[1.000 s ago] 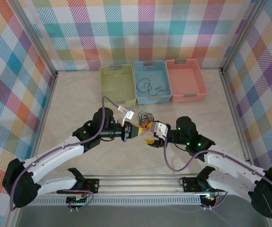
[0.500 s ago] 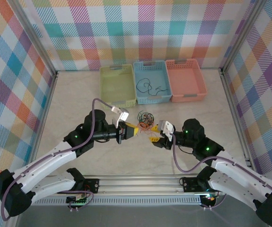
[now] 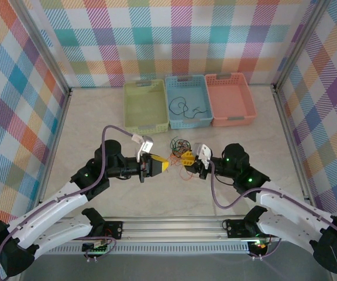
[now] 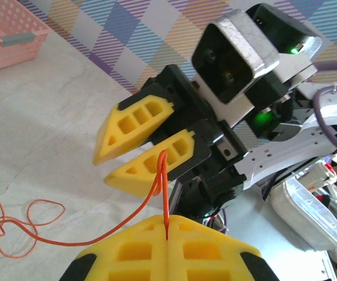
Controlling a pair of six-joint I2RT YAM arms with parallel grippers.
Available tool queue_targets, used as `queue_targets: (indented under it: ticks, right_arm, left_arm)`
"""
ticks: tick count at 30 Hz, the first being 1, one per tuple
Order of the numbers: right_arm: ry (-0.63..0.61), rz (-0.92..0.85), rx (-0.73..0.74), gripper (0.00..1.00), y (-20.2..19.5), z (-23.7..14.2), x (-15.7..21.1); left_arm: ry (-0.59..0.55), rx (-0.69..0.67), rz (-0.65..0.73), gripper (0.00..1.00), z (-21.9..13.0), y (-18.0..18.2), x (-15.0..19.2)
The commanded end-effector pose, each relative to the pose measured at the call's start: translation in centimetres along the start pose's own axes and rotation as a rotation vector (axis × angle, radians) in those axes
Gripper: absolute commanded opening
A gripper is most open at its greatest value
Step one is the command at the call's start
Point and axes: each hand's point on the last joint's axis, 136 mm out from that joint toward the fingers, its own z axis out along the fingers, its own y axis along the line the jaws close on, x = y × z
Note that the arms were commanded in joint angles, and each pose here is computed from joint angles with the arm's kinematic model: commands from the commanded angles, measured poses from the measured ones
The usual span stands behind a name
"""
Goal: Untangle the cables
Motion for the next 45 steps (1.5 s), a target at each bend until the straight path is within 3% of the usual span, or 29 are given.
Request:
queue_targets:
  ticks: [1, 16, 21, 31, 45]
  right_arm:
    - [-0.101, -0.028, -0.046, 0.21, 0.4, 0.4, -2.2]
    - [-0.193, -0.049, -0.111, 0.2, 1.5, -0.1, -4.4]
    - [-0.176, -0.047, -0.183, 0.25, 2.8, -0.2, -3.7]
    - [-0.18, -0.048, -0.173, 0.33, 2.8, -0.2, -3.1]
    - [-0.208, -0.049, -0.133, 0.33, 2.3, -0.5, -3.6]
  left_arm:
    - [-0.013, 0.047, 0.01, 0.0, 0.0, -1.0, -0.4]
    - [0.001, 0.043, 0.0, 0.0, 0.6, -0.5, -0.1]
    - [0.003, 0.035, -0.003, 0.0, 0.9, -0.1, -0.1]
    - [0.005, 0.034, -0.005, 0.0, 0.9, -0.1, -0.1]
    - [0.017, 0.038, -0.008, 0.0, 1.0, 0.0, 0.3]
